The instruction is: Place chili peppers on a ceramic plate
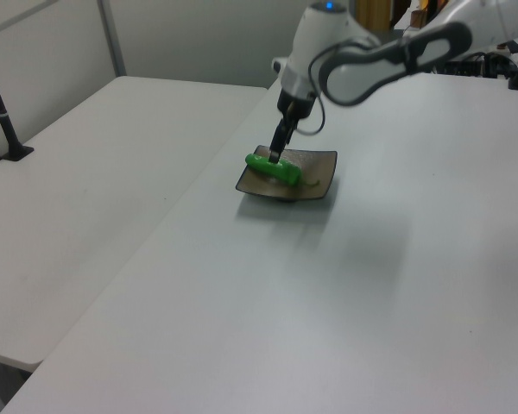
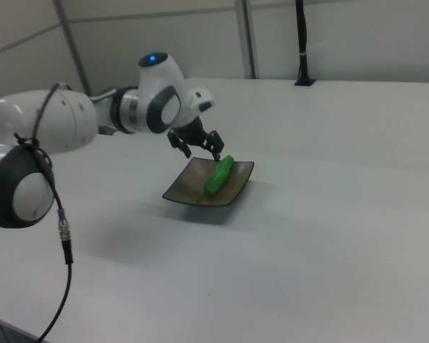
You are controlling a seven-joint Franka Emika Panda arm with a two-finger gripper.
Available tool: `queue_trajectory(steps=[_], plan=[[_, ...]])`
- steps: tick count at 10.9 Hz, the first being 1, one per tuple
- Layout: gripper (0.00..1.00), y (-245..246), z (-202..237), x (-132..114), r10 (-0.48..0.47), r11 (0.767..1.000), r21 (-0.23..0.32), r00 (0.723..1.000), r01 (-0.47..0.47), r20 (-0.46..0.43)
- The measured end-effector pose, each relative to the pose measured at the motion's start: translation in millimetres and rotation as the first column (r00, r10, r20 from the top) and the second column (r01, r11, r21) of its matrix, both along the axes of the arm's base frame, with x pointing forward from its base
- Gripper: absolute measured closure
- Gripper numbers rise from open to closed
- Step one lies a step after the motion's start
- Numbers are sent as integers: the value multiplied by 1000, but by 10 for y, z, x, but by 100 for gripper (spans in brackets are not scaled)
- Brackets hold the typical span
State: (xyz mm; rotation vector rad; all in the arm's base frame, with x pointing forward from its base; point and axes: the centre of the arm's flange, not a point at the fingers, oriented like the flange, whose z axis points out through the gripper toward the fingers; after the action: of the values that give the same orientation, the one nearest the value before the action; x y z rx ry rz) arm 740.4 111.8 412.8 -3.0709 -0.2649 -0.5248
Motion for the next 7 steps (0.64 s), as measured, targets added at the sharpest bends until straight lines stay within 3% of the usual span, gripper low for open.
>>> queue_trajectory(steps=[2,5,7], plan=[[0,-64,688,-293,-4,1000,-12,997,3,-78],[0,-202,1787,-1126,-13,999,-39,965,3,-260],[0,-250,2161,-1619,-13,999,-49,940,-4,-341]])
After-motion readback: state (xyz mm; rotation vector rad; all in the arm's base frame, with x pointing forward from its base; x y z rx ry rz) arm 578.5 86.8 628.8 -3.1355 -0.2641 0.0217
